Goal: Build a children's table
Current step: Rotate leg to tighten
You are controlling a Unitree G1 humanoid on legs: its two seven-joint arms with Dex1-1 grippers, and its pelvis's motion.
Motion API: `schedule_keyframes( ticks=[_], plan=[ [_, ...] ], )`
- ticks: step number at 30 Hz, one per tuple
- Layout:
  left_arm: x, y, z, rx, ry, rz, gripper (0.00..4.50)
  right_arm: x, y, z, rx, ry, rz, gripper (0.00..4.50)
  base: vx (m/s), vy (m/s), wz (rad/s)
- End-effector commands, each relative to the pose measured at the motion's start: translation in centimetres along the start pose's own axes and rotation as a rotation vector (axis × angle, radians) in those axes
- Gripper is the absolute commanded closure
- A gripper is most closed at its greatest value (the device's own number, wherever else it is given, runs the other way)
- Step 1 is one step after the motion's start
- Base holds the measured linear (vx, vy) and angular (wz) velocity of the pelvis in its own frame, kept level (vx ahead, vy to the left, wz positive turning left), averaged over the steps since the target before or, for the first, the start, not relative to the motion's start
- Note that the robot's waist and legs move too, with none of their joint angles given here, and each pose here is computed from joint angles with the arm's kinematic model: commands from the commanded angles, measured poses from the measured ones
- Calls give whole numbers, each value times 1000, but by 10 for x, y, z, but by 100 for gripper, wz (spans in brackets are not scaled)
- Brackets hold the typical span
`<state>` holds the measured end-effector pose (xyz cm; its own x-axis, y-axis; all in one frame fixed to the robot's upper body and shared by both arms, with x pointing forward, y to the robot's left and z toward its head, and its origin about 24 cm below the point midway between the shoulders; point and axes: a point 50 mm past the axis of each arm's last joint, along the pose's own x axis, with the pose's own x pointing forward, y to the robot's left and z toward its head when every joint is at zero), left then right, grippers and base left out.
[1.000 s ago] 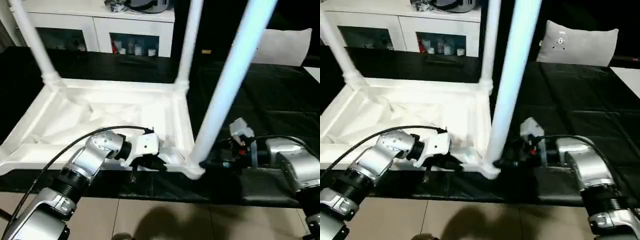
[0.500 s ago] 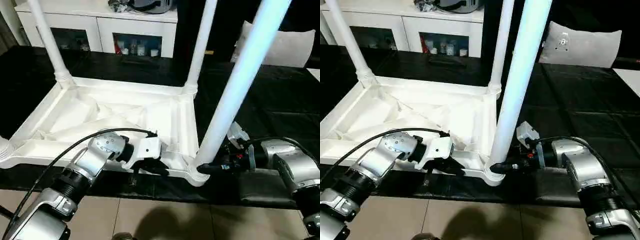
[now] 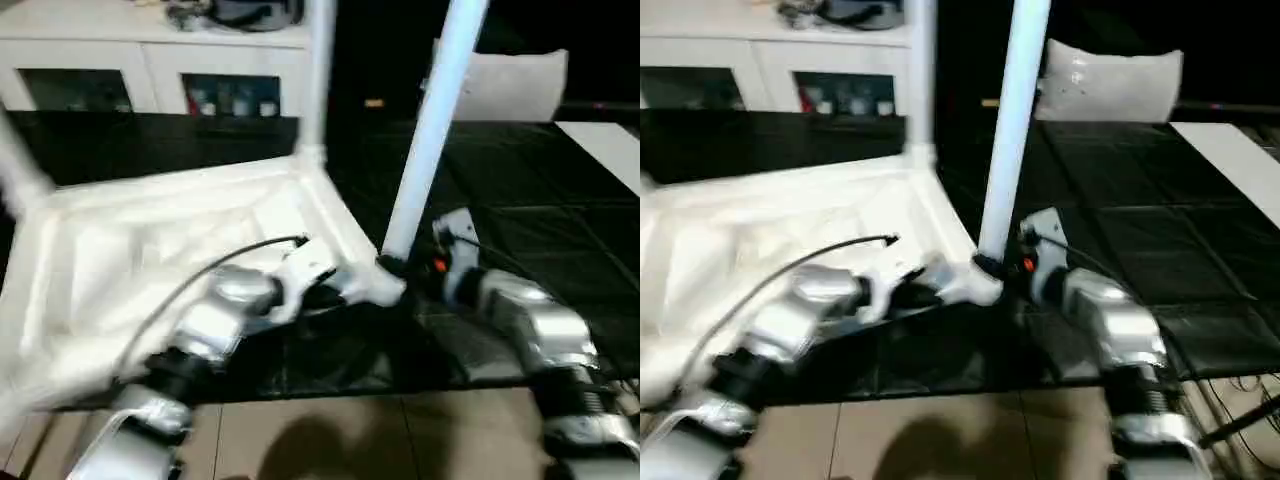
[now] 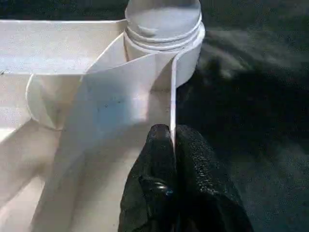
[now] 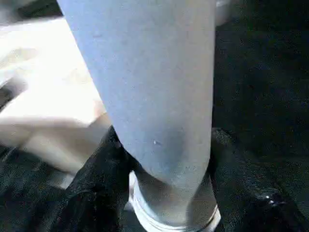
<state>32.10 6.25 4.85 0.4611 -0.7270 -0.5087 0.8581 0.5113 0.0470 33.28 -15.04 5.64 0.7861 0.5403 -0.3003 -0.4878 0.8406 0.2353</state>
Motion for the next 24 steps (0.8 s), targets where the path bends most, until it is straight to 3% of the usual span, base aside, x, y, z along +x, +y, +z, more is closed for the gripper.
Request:
schedule_keyframes(
  ticks=[1, 3, 4, 9, 15, 18, 24],
  plan=[
    [13, -7, 20, 7, -43, 48, 450, 11, 6, -21, 88, 72, -108, 246, 0, 0, 0],
    [17, -8, 24, -14, -56, 90, 450, 15, 10, -22, 82, 71, -127, 246, 0, 0, 0],
    [19, -11, 27, -19, -72, 83, 450, 17, 13, -21, 66, 54, -124, 193, 0, 0, 0],
    [18, -14, 28, 12, -80, 49, 450, 15, 13, -15, 48, -3, -106, 151, 0, 0, 0],
    [11, -9, 22, 74, -63, 22, 450, -2, -3, -5, -14, -56, -43, 98, 0, 0, 0],
    [5, -5, 15, 140, -52, -25, 450, -17, -18, 3, -77, -75, 9, 84, 0, 0, 0],
    [-10, 0, 0, 253, 1, -158, 450, -47, -31, 12, -223, -30, 225, 51, 0, 0, 0]
  ],
)
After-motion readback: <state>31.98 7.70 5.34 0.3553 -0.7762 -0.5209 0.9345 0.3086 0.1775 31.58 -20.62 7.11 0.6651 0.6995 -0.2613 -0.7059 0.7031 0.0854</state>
